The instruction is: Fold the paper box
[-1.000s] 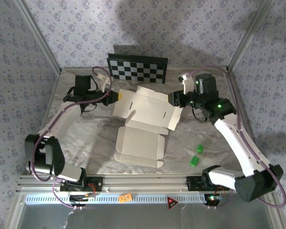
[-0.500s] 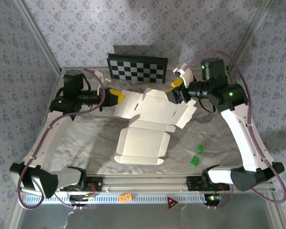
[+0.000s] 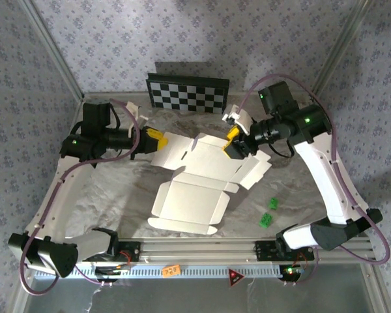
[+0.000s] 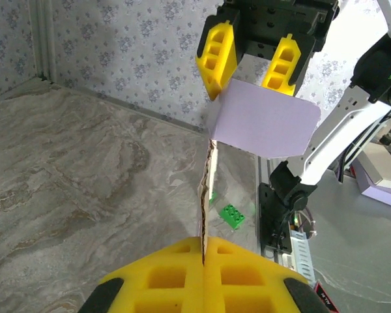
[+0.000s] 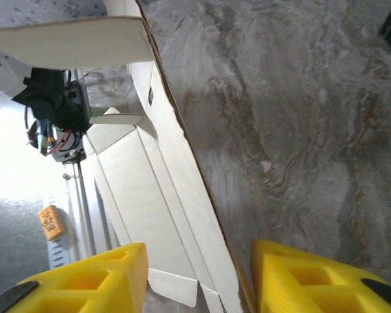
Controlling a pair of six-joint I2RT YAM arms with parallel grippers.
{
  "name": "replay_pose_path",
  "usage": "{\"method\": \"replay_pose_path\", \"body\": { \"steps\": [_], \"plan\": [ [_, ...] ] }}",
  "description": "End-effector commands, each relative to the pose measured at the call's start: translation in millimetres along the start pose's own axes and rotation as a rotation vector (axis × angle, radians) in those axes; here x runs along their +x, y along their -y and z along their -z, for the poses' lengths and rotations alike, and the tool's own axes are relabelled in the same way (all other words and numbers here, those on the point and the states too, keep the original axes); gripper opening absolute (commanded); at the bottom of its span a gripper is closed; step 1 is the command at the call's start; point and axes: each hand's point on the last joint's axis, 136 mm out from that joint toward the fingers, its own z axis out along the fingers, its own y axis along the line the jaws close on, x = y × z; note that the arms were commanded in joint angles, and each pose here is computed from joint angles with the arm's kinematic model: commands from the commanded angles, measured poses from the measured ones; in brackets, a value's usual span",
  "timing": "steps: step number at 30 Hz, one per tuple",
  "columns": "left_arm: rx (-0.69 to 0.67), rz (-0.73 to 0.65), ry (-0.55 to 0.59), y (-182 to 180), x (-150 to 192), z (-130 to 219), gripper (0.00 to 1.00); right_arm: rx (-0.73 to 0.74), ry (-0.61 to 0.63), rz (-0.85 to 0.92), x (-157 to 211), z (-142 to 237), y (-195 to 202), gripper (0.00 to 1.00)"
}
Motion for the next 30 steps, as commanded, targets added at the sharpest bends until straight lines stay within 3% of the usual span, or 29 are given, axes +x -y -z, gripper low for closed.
{"method": "replay_pose_path", "body": {
  "steps": [1,9,24,30],
  "plan": [
    [0.057,-0.093,0.036,28,-19,8,0.0,-0.055,-0.048,0.005,8,-3,-13,0.39],
    [0.053,-0.125,0.036,32,-20,10,0.0,-0.09,-0.063,0.009,14,-10,-20,0.22],
    [0.034,-0.146,0.045,33,-24,12,0.0,-0.143,-0.069,0.019,21,-13,-29,0.2],
    [-0.02,-0.149,0.041,24,-25,12,0.0,-0.145,-0.055,0.019,19,-12,-30,0.07]
  ]
}}
